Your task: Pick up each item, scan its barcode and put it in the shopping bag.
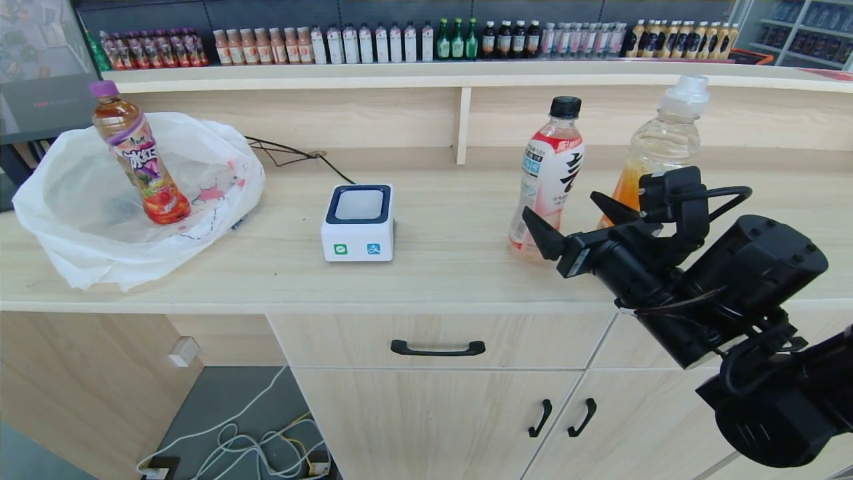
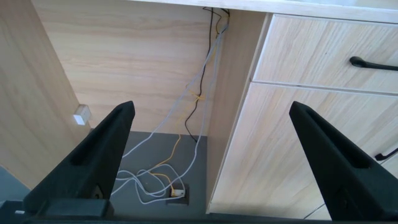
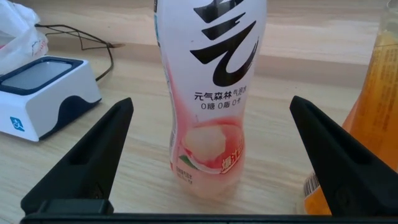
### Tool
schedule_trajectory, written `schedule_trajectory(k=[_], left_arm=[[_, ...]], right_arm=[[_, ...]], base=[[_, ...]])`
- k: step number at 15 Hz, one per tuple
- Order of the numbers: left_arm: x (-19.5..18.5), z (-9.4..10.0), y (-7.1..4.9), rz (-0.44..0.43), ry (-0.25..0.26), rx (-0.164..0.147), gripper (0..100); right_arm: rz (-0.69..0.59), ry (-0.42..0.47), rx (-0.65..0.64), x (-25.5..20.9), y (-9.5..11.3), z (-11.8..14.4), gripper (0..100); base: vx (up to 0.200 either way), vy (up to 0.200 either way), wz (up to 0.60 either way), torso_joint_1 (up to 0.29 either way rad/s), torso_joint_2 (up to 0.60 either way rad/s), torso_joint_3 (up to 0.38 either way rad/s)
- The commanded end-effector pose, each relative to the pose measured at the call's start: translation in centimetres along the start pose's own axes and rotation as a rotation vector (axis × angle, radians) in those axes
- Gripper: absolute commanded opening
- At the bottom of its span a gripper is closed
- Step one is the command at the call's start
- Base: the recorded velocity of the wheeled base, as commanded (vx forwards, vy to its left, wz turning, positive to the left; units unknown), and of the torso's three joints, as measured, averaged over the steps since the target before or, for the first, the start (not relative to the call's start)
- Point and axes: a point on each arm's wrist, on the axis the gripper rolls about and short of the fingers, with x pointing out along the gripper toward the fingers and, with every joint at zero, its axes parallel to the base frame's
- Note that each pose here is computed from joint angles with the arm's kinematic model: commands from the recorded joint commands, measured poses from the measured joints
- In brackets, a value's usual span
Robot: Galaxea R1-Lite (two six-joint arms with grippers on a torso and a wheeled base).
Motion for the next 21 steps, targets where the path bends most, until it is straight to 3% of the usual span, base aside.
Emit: schedule_trajectory(k=[1,8,18,21], left_arm=[[0.0,0.0,0.0,0.000,0.000,0.000,100],[0.0,0.0,0.0,0.000,0.000,0.000,100],[0.0,0.0,0.0,0.000,0.000,-0.002,100],[0.0,0.0,0.0,0.000,0.000,-0.002,100]], right_arm=[[-0.006,0.003,-0.001,0.4,-0.1,-0.3,100],[-0.015,0.000,-0.004,3.4,-0.2,0.5,100],[-0.008,0.043,-0.018,5.2,-0.9,-2.1,100],[-0.007,0.008,-0.014,5.9,-0.7,-1.5,100]], base=[[0.000,0.000,0.00,0.000,0.00,0.000],[0.000,0.000,0.00,0.000,0.00,0.000],[0.000,0.000,0.00,0.000,0.00,0.000],[0.000,0.000,0.00,0.000,0.00,0.000]])
